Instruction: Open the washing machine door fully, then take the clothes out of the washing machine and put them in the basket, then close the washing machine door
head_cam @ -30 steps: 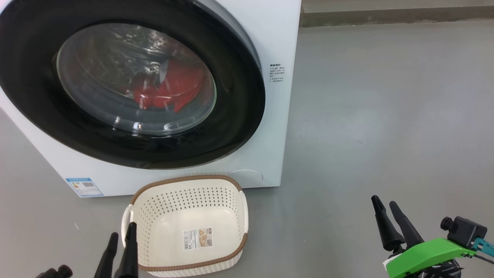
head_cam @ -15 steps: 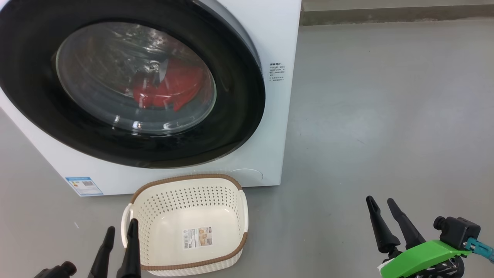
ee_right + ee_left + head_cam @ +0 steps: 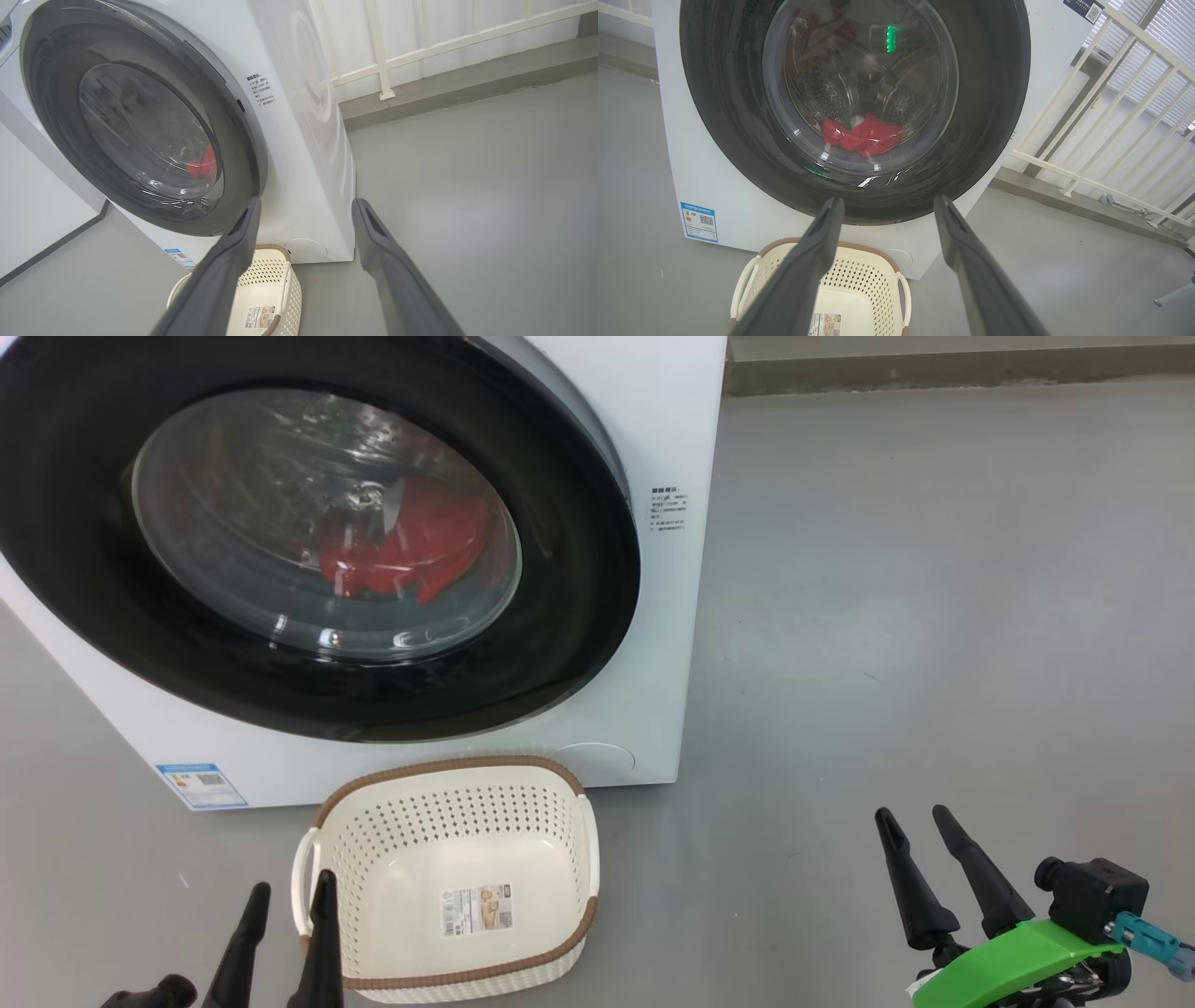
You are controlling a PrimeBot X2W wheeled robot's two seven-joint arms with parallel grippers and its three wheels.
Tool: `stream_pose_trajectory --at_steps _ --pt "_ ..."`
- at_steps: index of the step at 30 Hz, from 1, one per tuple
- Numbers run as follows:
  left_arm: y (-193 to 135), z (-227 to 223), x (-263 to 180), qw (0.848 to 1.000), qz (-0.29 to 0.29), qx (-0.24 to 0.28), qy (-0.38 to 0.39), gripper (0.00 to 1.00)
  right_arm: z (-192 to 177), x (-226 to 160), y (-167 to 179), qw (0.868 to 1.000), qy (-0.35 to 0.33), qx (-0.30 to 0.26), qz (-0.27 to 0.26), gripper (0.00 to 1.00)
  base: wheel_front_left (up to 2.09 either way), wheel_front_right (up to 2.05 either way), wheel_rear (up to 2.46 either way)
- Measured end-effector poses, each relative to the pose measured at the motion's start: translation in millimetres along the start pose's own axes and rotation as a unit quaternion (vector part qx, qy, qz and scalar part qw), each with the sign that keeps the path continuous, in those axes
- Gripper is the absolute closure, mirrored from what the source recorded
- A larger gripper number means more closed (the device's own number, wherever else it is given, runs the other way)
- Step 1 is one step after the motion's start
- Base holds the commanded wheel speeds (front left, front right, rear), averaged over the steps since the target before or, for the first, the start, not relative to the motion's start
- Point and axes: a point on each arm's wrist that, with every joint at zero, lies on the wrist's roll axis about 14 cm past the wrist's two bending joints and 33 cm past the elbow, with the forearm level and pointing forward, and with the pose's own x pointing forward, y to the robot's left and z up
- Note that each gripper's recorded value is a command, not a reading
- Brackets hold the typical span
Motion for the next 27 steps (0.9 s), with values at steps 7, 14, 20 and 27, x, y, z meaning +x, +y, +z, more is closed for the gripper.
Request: stream_pose_trajectory --at_steps 7,14,20,27 --pt "-2.2 2.5 0.3 0.999 -0.008 0.038 -0.007 0.0 4.1 0.6 1.6 0.999 -0.009 -0.031 0.007 0.0 0.0 0.0 0.0" --pt "-4.2 3.1 0.5 0.997 -0.015 0.073 -0.011 0.0 12.0 -0.1 -3.8 0.998 -0.024 -0.064 0.002 0.0 0.0 0.0 0.0" --pt "-4.5 -3.4 -3.6 0.995 -0.02 0.099 -0.004 0.0 17.9 -0.6 -8.6 0.995 -0.035 -0.092 -0.005 0.0 0.0 0.0 0.0" --pt "-6.0 -5.3 -2.5 0.991 -0.029 0.129 -0.004 0.0 21.3 -1.1 -12.8 0.992 -0.043 -0.121 -0.009 0.0 0.0 0.0 0.0"
